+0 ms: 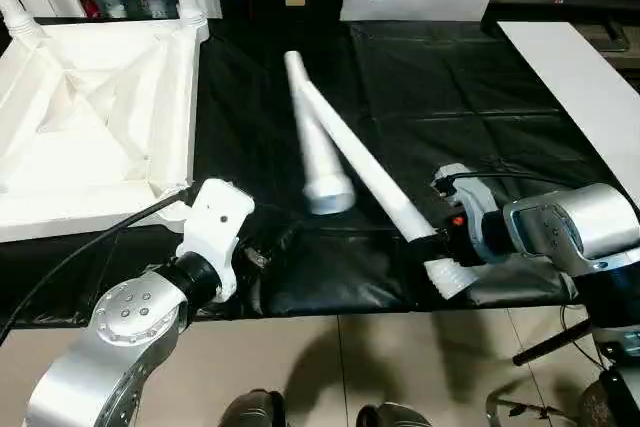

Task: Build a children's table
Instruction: Move to table

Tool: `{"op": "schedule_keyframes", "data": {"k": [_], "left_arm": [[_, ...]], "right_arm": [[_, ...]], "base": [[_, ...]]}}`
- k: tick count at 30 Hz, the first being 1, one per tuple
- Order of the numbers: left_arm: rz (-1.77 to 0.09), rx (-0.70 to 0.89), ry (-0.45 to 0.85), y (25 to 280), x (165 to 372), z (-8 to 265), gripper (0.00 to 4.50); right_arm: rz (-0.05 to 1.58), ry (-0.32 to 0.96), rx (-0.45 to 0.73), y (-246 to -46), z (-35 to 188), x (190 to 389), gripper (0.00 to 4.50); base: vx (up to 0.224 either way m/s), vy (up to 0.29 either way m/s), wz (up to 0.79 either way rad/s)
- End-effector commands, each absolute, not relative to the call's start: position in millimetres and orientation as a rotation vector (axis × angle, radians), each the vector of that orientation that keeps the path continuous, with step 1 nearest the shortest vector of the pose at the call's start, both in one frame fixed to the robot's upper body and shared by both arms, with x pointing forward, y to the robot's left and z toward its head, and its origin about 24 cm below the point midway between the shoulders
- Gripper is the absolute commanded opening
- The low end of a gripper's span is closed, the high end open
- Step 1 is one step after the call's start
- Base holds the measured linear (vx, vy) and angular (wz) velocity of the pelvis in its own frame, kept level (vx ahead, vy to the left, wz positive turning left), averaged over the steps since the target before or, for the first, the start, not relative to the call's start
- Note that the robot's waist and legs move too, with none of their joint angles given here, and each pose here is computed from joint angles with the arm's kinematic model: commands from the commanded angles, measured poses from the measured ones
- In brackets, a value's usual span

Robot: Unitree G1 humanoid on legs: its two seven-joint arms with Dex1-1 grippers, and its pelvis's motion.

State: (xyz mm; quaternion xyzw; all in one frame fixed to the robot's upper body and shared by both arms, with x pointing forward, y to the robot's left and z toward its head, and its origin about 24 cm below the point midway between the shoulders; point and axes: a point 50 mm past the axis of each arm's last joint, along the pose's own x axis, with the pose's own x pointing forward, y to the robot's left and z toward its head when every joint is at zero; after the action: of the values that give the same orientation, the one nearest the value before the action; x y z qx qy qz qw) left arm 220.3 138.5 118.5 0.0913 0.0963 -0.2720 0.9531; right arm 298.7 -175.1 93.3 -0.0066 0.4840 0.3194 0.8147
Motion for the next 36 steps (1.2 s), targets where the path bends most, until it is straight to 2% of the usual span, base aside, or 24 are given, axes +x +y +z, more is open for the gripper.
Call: {"op": "schedule_keyframes", "data": {"k": [1,4,7,8,10,12,14,16,21,27,36], "left_arm": [[-0.545,0.189,0.193,141,220,120,3.61],[-0.511,0.202,0.193,144,221,118,3.61],[-0.426,0.205,0.181,148,227,116,3.61],[-0.35,0.179,0.146,150,233,119,3.61],[-0.325,0.17,0.131,150,235,120,3.61],[-0.251,0.143,0.094,152,241,123,3.61],[-0.235,0.139,0.088,153,242,123,3.61],[-0.155,0.116,0.055,159,247,127,3.61],[-0.158,0.141,0.051,162,250,128,3.61],[-0.151,0.13,0.047,161,250,127,3.61],[-0.136,0.124,0.047,162,249,127,3.61]], "right_arm": [[0.662,1.022,-0.019,-175.8,93,299.2,1.89],[0.66,0.9,0.008,-174.0,102,304.9,1.89],[0.621,0.618,0.038,-170.8,120,315.1,1.89],[0.561,0.479,-0.017,-169.9,128,315.1,1.89],[0.54,0.438,-0.038,-169.5,130,314.4,1.89],[0.486,0.341,0.001,-161.4,136,304.3,1.89],[0.477,0.319,0.009,-158.4,137,300.5,1.89],[0.45,0.216,0.069,-143.1,143,283.4,1.89],[0.394,0.141,0.173,-130.0,141,266.0,1.89],[0.325,0.1,0.162,-129.6,140,258.8,1.89],[0.345,0.105,0.175,-126.6,133,254.8,1.89]], "base": [[0.0,0.0,0.0],[0.0,0.0,0.0],[0.0,0.0,0.0],[0.0,0.0,0.0],[0.0,0.0,0.0],[0.0,0.0,0.0],[0.0,0.0,0.0],[0.0,0.0,0.0],[-0.002,0.027,-0.01],[-0.006,0.204,-0.02],[-0.085,0.194,-0.08]]}}
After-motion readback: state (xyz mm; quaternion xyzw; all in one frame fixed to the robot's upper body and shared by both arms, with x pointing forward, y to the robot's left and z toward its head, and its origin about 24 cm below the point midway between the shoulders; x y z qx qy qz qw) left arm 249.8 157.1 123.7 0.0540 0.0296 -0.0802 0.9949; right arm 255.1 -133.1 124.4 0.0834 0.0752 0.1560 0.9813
